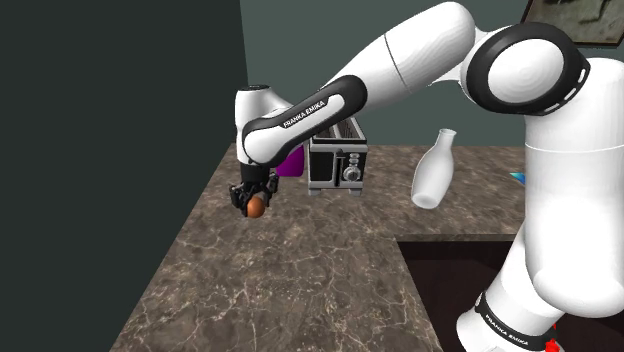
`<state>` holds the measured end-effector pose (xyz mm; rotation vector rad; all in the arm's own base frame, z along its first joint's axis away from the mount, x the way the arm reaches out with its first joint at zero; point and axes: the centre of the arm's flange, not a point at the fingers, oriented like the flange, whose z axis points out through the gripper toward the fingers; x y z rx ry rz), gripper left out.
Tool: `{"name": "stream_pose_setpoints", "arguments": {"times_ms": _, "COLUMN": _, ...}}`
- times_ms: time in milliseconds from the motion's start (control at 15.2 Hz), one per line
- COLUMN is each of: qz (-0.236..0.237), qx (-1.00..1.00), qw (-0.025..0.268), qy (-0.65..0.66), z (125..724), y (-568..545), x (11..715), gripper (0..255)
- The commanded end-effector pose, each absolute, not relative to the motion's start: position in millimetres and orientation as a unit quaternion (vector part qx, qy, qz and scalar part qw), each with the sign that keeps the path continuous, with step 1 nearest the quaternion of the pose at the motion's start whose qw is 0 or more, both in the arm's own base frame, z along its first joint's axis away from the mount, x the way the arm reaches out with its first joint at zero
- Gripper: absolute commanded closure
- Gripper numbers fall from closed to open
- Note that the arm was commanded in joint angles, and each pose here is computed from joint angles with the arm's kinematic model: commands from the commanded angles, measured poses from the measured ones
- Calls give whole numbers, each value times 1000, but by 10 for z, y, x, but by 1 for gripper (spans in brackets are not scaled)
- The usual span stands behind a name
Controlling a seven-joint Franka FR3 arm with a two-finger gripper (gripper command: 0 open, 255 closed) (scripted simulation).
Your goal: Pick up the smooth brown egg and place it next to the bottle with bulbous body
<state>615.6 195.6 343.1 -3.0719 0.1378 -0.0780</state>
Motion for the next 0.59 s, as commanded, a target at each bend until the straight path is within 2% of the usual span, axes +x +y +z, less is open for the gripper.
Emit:
{"name": "stream_pose_setpoints", "arguments": {"times_ms": 0, "qz": -25, "qx": -998, "qw": 33, "qy": 45, "z": 3539, "y": 1954, "x": 6158, "gripper": 255}}
{"name": "stream_pose_setpoints", "arguments": {"times_ms": 528, "qz": -25, "qx": -998, "qw": 33, "qy": 45, "z": 3961, "y": 1954, "x": 6158, "gripper": 255}}
